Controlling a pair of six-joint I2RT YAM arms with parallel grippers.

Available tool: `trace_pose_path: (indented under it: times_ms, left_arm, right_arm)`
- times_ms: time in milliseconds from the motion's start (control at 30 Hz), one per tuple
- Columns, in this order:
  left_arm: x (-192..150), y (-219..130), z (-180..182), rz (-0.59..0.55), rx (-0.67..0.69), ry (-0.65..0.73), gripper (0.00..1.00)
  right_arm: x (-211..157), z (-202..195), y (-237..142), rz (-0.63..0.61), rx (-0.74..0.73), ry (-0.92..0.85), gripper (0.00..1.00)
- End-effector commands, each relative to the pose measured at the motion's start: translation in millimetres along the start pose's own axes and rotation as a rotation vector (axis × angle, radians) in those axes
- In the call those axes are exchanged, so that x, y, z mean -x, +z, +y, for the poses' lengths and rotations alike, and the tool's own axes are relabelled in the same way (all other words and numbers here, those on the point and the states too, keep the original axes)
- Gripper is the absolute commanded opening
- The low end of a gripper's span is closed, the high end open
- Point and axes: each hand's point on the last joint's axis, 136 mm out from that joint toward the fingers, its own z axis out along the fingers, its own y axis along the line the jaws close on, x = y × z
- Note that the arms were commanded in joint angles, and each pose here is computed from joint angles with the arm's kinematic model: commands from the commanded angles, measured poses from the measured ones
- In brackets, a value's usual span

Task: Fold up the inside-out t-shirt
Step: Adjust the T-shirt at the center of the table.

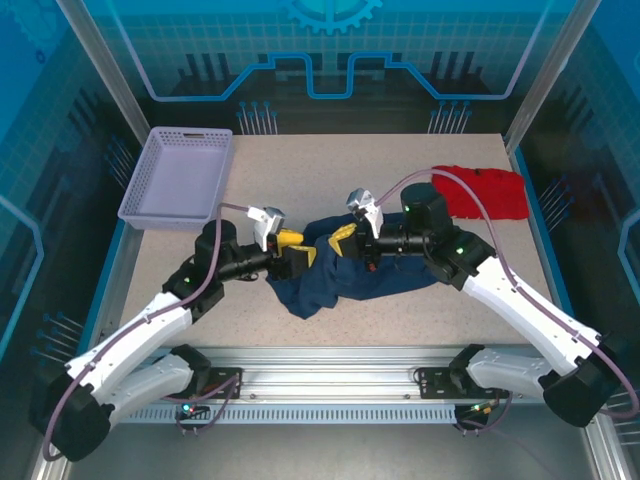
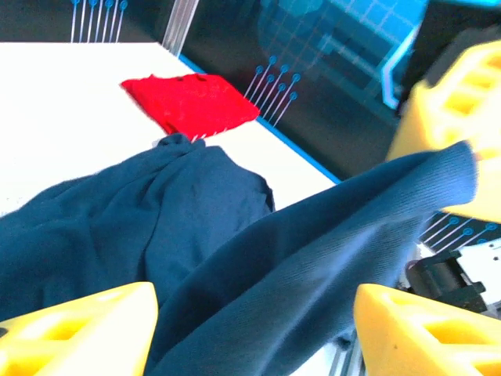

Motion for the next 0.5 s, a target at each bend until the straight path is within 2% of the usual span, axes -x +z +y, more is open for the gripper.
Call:
trace_pose_path:
  times_ms: [0, 167, 300, 400, 467]
  left_arm:
    - [2.0, 2.0, -13.9, -0.014, -0.074, 0.060, 0.72]
    - [1.6, 18.6, -16.5, 0.035, -0.123, 0.090, 0.69]
    - [10.6, 26.6, -26.4, 0.032, -0.198, 0.085, 0.52]
    - [16.7, 30.3, -33.8, 0.015, -0.255, 0.066, 0.28]
    - [16.1, 34.0, -30.2, 0.019, -0.251, 0.033, 0.00]
  right_arm:
    - [3.9, 5.7, -3.1, 0.016, 0.034, 0.013, 0.00]
    - [5.6, 10.6, -5.9, 0.011, 0.073, 0.018, 0.00]
    - [3.0, 7.2, -7.0, 0.016, 0.070, 0.037, 0.00]
    - [-0.3, 2.0, -6.1, 0.021, 0.064, 0.070, 0.00]
    - [-2.3, -4.4, -8.0, 0.022, 0.038, 0.100, 0.00]
